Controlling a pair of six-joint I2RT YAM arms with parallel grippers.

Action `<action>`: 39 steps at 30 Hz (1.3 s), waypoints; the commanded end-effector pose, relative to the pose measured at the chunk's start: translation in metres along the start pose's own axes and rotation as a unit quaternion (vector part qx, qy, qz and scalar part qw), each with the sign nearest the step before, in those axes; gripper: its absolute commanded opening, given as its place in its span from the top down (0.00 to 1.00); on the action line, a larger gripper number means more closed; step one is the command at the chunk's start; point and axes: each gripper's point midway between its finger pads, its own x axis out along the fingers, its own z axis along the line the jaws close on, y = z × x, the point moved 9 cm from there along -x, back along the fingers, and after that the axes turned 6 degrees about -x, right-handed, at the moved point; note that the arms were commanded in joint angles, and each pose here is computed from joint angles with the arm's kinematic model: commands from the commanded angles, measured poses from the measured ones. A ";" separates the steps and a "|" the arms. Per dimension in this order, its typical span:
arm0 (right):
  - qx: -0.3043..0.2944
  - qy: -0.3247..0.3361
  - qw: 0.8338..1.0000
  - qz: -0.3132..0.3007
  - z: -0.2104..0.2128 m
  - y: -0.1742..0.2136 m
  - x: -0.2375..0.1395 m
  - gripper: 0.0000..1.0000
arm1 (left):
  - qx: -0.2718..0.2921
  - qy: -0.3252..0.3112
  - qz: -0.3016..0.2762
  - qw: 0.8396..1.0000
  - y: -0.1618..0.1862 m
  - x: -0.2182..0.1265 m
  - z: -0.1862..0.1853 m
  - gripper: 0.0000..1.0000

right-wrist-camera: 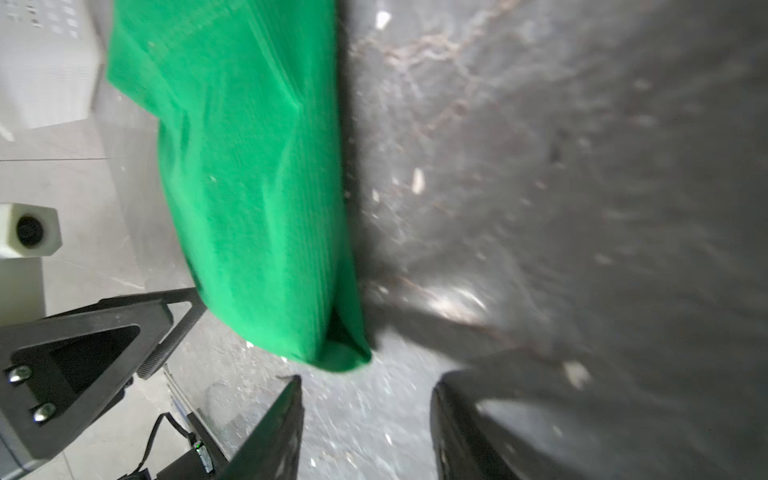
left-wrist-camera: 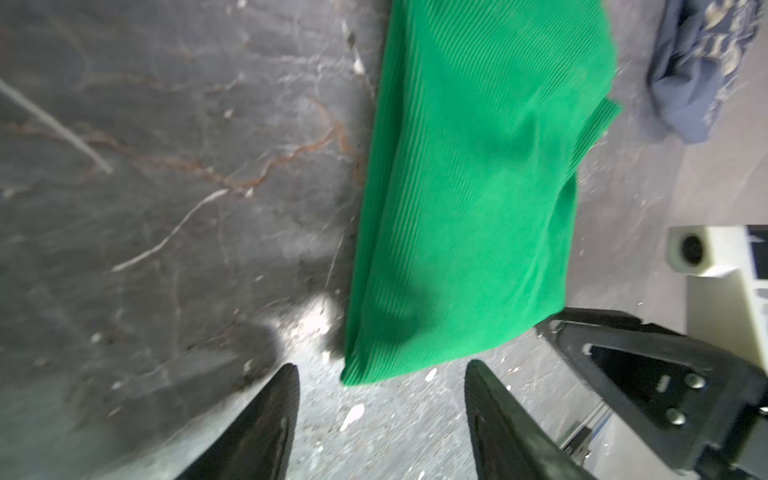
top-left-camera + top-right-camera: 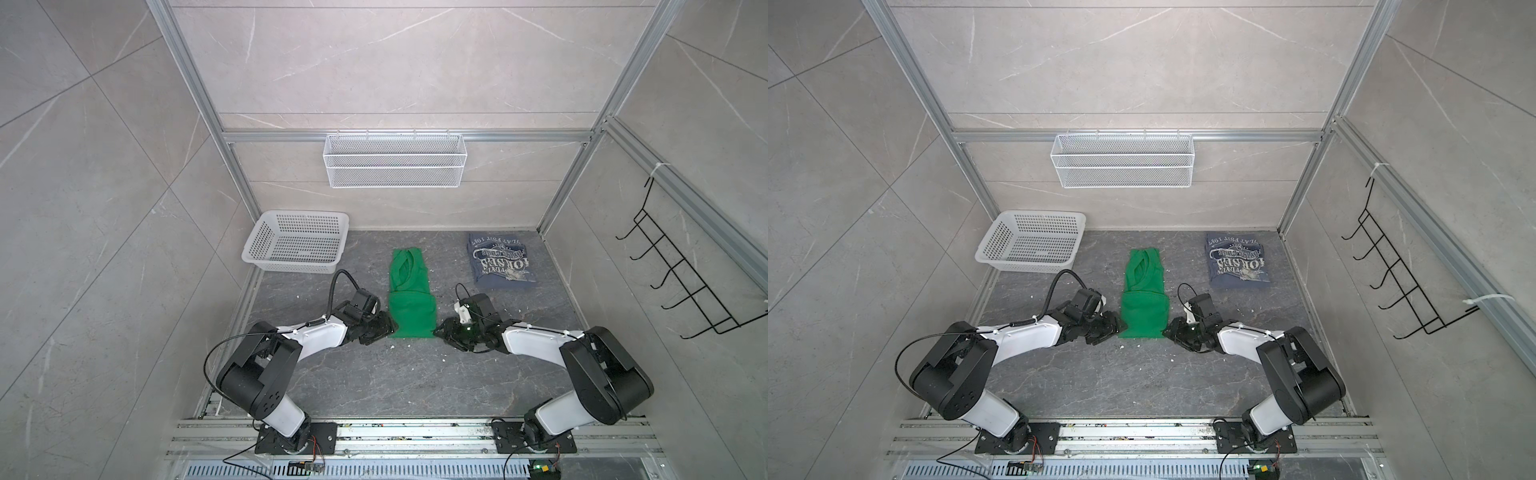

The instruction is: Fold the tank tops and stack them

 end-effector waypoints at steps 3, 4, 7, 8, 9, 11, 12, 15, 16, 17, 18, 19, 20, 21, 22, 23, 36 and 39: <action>0.009 -0.012 1.000 0.002 0.003 -0.001 0.016 0.53 | -0.025 0.017 0.004 1.000 0.001 0.009 0.004 0.43; 0.011 -0.011 1.000 0.003 0.002 0.000 0.017 0.55 | -0.029 0.013 0.003 0.999 0.002 0.008 0.005 0.45; 0.011 -0.006 1.000 0.005 0.003 0.003 0.019 0.60 | -0.036 0.002 0.007 0.999 0.005 0.008 0.009 0.47; 0.011 -0.002 1.000 0.006 0.003 0.004 0.020 0.61 | -0.038 0.000 0.010 0.999 0.006 0.009 0.010 0.47; 0.010 0.001 1.000 0.006 0.002 0.005 0.021 0.63 | -0.039 0.003 0.014 0.999 0.006 0.011 0.011 0.47; 0.011 0.008 1.000 0.008 0.000 0.007 0.024 0.66 | -0.040 0.002 0.020 0.999 0.008 0.015 0.012 0.48; 0.012 0.009 1.000 0.009 -0.001 0.007 0.025 0.68 | -0.041 0.000 0.022 0.999 0.008 0.018 0.013 0.49; 0.015 0.009 1.000 0.010 -0.002 0.008 0.029 0.72 | -0.046 0.009 0.031 0.998 0.009 0.023 0.013 0.53; 0.014 0.010 1.000 0.009 -0.002 0.008 0.029 0.73 | -0.045 0.011 0.031 0.998 0.010 0.023 0.011 0.55; 0.013 0.011 1.000 0.008 -0.002 0.007 0.029 0.74 | -0.042 0.011 0.031 0.999 0.011 0.023 0.010 0.56; 0.012 0.013 1.000 0.006 -0.002 0.006 0.028 0.75 | -0.039 0.011 0.032 0.999 0.011 0.023 0.008 0.57; 0.009 0.015 1.000 0.005 -0.001 0.006 0.028 0.76 | -0.038 0.008 0.034 0.999 0.012 0.024 0.008 0.59; 0.006 0.018 1.000 0.003 0.000 0.005 0.028 0.77 | -0.039 0.006 0.035 0.999 0.012 0.024 0.009 0.62; 0.003 0.022 1.000 0.001 0.000 0.004 0.027 0.79 | -0.039 0.005 0.035 0.999 0.012 0.025 0.009 0.64; 0.001 0.026 1.000 -0.001 0.001 0.003 0.027 0.80 | -0.039 0.005 0.034 0.999 0.012 0.025 0.009 0.66; -0.001 0.029 1.000 0.000 0.002 0.002 0.027 0.82 | -0.038 0.005 0.034 0.999 0.012 0.025 0.009 0.68; -0.034 0.043 0.998 -0.013 0.024 0.015 -0.008 0.98 | -0.011 -0.027 0.001 1.000 0.025 -0.012 -0.008 0.96; -0.043 0.035 0.998 -0.015 0.035 0.021 -0.021 0.99 | -0.012 -0.022 -0.012 1.000 0.033 -0.028 -0.013 0.97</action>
